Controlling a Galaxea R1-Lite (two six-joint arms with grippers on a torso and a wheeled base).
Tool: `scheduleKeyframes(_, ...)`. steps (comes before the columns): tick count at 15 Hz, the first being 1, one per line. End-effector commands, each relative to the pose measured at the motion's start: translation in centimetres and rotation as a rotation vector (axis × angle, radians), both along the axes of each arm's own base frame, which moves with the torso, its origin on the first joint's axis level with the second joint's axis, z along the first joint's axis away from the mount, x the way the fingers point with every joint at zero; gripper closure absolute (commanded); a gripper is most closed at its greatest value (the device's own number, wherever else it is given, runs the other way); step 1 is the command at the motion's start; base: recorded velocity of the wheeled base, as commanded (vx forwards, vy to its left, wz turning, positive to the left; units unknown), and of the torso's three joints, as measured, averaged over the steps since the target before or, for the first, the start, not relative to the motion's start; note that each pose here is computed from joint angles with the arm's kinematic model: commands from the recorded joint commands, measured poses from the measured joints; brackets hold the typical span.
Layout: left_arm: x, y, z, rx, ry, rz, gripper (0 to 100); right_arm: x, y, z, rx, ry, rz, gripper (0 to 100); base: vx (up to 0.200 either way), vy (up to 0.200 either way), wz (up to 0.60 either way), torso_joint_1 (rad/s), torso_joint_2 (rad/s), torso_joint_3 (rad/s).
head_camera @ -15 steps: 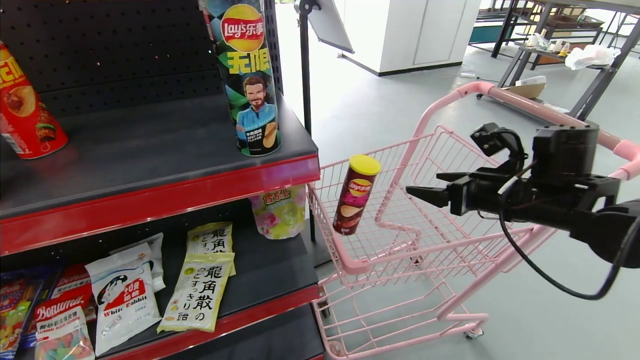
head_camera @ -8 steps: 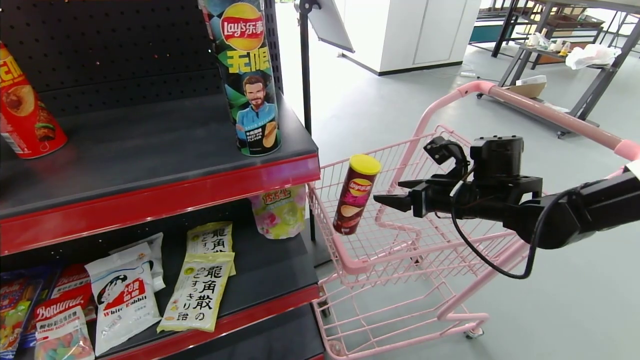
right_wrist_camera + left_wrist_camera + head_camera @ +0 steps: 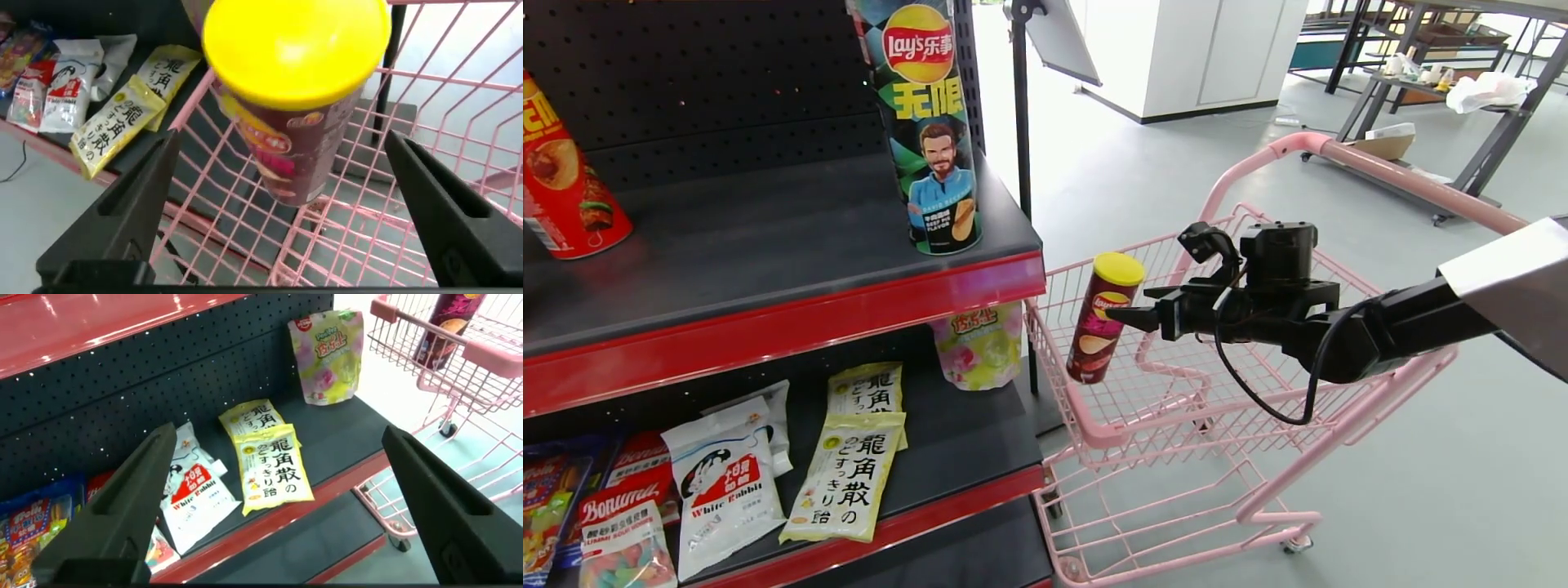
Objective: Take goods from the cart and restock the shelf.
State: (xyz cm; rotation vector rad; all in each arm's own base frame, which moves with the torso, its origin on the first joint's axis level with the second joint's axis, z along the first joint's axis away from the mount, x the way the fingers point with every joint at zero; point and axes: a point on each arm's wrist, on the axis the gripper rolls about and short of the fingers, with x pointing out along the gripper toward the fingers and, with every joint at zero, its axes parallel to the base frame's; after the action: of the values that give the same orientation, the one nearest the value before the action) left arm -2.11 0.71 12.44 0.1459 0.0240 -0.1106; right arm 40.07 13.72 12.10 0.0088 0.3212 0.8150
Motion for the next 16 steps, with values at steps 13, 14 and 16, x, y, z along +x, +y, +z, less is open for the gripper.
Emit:
scheduleKeyframes(13,0.1,0.0,-0.8,0.011,0.051,0.000,0,5.2,2.6,-3.2,0.041,-0.006,0.006,0,0.000,0.000,0.00,0.000,0.00,0.000)
scheduleKeyframes(14,0.1,0.0,-0.8,0.012,0.051,0.003,0,5.4,2.6,-3.5,0.038,-0.003,0.000,100,0.000,0.000,0.00,0.000,0.00,0.000)
scheduleKeyframes(16,0.1,0.0,-0.8,0.012,0.051,0.003,0,5.5,2.6,-3.6,0.038,0.002,0.000,100,0.000,0.000,0.00,0.000,0.00,0.000)
